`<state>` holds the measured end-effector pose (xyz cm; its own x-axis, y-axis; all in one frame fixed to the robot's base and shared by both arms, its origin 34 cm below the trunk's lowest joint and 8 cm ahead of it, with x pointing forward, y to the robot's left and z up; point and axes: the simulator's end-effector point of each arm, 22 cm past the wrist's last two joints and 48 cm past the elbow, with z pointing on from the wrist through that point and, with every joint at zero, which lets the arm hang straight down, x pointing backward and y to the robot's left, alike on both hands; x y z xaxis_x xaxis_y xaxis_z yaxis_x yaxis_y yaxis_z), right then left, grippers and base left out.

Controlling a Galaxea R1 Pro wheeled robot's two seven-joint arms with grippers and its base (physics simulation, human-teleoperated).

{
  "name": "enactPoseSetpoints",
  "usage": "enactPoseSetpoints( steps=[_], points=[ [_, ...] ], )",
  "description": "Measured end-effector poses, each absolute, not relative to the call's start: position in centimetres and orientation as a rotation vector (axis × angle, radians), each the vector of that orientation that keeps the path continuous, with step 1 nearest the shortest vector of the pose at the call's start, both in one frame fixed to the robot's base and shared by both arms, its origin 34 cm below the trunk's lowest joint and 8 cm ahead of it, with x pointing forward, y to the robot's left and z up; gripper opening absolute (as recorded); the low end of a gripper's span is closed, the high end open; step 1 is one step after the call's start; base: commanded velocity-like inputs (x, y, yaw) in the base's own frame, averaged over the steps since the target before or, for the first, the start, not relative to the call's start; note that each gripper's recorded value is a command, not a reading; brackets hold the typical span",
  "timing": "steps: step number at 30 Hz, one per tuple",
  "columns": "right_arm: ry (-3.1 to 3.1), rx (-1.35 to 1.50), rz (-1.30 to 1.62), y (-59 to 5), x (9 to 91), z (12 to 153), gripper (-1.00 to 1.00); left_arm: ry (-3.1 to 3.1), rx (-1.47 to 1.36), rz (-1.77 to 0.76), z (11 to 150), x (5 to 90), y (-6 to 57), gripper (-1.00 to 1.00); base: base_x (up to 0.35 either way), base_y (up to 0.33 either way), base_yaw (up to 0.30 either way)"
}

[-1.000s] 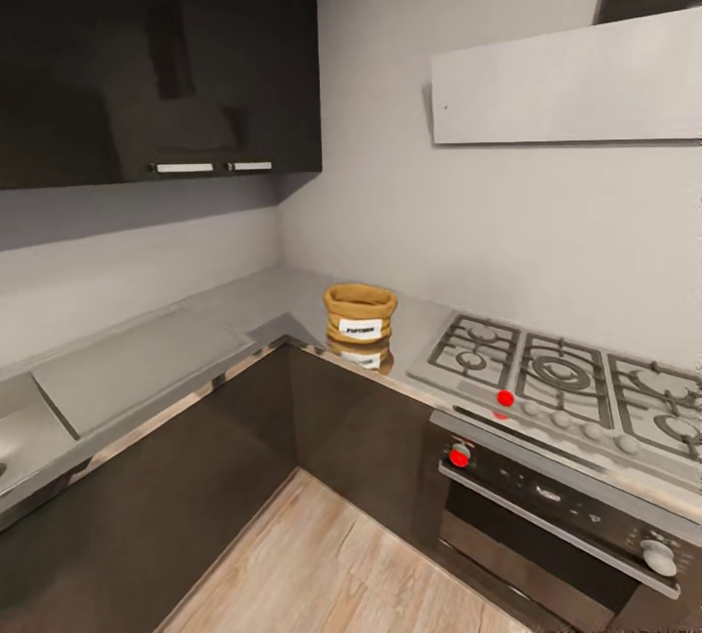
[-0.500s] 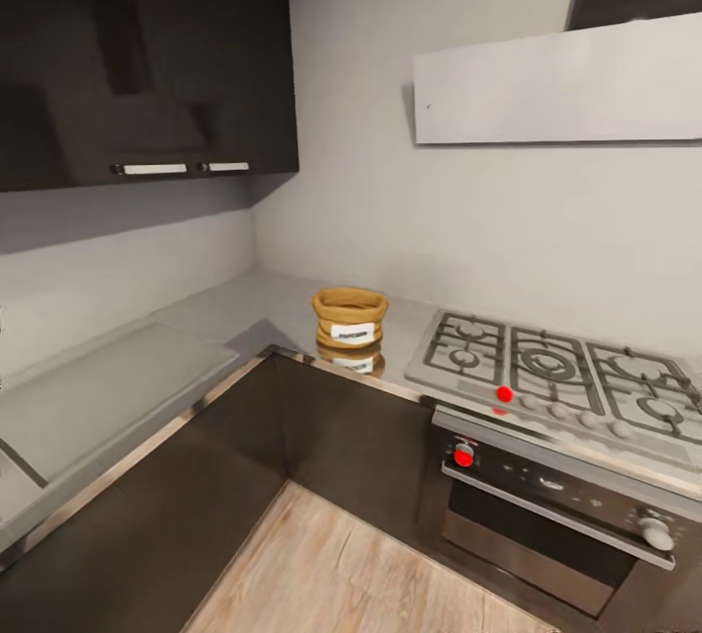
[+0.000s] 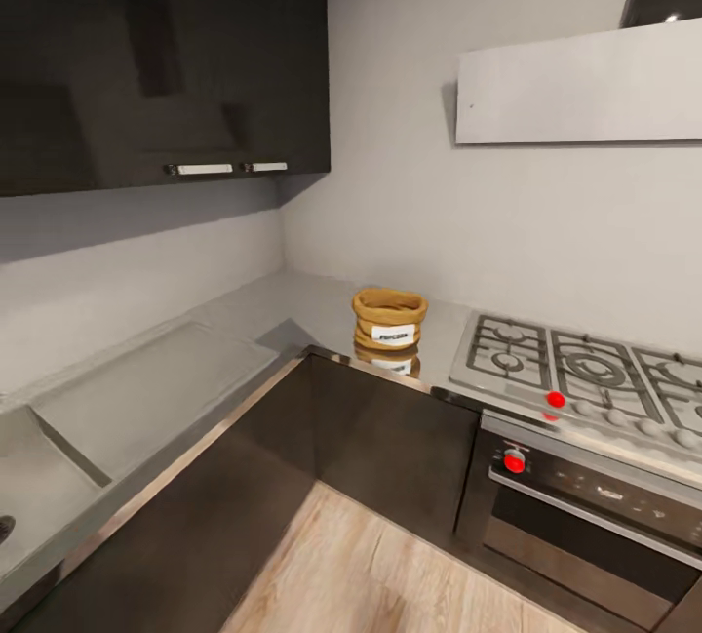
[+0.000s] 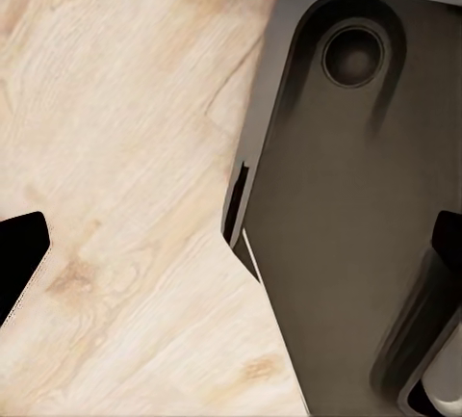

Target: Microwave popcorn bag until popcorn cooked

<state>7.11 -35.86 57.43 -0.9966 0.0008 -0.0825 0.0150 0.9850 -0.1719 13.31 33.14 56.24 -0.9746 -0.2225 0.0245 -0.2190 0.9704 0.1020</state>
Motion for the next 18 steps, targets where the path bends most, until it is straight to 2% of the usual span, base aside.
enactPoseSetpoints(
  steps=[6, 11, 18],
  points=[
    [3.023, 0.008, -0.26, -35.8, 8.2, 57.4, 1.0, -3.082, 0.346, -0.128, 56.1, 13.3, 31.8, 1.0, 0.025, 0.048, 0.0],
    [2.709, -0.01, -0.191, -34.2, 23.1, 59.1, 1.0, -3.082, 0.346, -0.108, 56.0, 13.3, 30.8, 1.0, 0.001, 0.002, 0.0],
    [2.195, -0.022, -0.09, -30.7, 44.2, 71.8, 1.0, -3.085, 0.347, -0.105, 56.0, 13.3, 30.6, 1.0, 0.0, 0.0, 0.0]
  ],
)
